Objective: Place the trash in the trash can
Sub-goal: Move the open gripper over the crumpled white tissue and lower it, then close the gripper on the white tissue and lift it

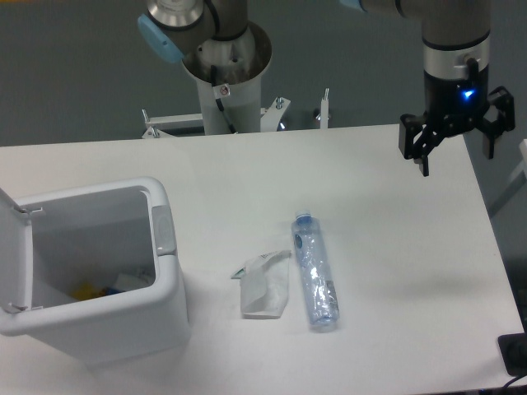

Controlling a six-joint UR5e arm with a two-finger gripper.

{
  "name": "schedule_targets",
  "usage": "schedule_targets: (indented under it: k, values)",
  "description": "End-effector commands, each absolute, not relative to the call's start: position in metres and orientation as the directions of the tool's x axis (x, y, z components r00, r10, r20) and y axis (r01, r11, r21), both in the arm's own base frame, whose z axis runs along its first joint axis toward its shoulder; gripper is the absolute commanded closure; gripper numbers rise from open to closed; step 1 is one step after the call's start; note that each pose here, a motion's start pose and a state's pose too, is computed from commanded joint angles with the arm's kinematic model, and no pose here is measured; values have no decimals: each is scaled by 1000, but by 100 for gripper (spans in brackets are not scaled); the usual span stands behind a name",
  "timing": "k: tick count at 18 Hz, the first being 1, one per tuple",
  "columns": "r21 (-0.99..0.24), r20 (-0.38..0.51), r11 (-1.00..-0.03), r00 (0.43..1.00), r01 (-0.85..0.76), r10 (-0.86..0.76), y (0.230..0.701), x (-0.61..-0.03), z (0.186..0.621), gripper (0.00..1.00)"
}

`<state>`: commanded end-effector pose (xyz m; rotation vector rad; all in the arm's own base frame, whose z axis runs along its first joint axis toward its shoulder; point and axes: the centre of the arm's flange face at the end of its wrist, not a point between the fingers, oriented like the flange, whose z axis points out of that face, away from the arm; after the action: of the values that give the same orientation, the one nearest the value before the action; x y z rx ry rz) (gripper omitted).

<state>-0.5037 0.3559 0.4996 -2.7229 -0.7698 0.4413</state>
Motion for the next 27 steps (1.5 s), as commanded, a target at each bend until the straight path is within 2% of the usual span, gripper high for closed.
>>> schedule_targets:
  k: [4,11,13,16,17,22,25,27]
  values:
    - [-339,-207,-826,820,451,533,362,-485,474,0]
    - [-344,-198,-877,886,337,418,425,-439,425,0]
    - [-384,-217,-869,884,312,413,444,-424,398,0]
    - [-387,-189,-866,892,316,410,464,-401,375,0]
    - [-370,-168,-882,913,292,373,480,-388,361,0]
    - [-339,-21,-919,975,201,221,497,-362,294,0]
    - [-351,55,-921,985,172,163,499,-352,272,0]
    - [-336,65,-930,989,150,136,500,-343,261,0]
